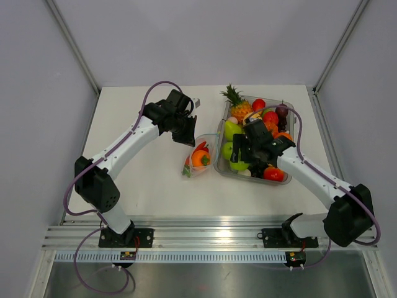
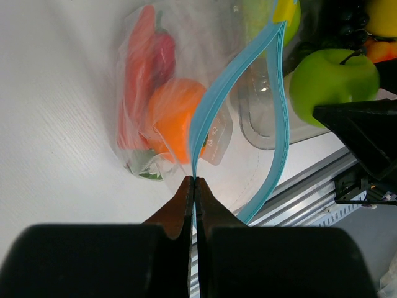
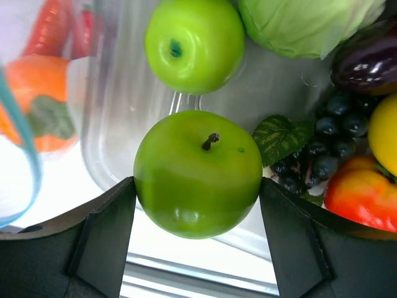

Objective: Place the food in the zip-top bag and seal the zipper
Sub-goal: Pick up the fake fruit from the bin, then place the fake fruit in the zipper food storage bag.

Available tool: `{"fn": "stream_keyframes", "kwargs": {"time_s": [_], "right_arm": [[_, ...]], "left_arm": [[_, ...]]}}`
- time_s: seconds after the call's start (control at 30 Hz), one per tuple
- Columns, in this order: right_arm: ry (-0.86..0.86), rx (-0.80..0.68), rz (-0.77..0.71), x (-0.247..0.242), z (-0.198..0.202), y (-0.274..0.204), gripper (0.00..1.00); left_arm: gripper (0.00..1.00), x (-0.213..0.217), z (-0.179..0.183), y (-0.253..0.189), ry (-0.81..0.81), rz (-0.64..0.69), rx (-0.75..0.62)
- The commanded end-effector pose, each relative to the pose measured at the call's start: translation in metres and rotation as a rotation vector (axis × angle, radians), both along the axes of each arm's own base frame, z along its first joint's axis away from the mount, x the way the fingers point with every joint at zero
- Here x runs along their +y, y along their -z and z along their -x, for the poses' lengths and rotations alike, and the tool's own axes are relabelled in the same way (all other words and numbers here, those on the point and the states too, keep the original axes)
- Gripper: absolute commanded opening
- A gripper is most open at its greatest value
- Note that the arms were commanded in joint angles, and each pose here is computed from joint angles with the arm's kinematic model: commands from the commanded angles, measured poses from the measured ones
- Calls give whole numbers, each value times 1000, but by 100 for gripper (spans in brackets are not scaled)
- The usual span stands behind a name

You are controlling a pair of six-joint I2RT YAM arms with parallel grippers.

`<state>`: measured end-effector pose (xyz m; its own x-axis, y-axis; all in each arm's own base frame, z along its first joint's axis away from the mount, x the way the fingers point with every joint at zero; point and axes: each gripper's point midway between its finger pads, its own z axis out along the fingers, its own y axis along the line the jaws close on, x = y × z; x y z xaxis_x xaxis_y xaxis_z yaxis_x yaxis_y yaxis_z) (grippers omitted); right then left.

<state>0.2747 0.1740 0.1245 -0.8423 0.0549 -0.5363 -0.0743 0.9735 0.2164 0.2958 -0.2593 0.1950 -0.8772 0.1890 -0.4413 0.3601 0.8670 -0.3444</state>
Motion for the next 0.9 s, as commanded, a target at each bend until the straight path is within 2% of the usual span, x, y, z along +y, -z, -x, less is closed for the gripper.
{"fn": "stream_keyframes", "kwargs": {"time_s": [0.0, 0.17, 0.33, 0.6, 0.77, 0.8, 0.87], "right_arm": [[12, -133, -80, 7, -12, -63, 39], [-46, -184, -147, 24, -9, -104, 39], [-135, -238, -185, 65, -10, -136, 42], [-195, -210, -213, 116, -30, -121, 46], [-195, -189, -192, 127, -43, -103, 48], [-196, -174, -182, 130, -46, -96, 49], [-204, -161, -176, 134, -48, -91, 64]], "left_arm": [[0, -5, 1, -12, 17, 43, -32], [0, -5, 2, -11, 20, 45, -28], [0, -5, 3, -11, 18, 49, -26], [0, -4, 4, -14, 20, 53, -31], [0, -6, 4, -17, 22, 65, -32], [0, -8, 5, -18, 26, 77, -26], [0, -12, 5, -20, 33, 96, -27]]}}
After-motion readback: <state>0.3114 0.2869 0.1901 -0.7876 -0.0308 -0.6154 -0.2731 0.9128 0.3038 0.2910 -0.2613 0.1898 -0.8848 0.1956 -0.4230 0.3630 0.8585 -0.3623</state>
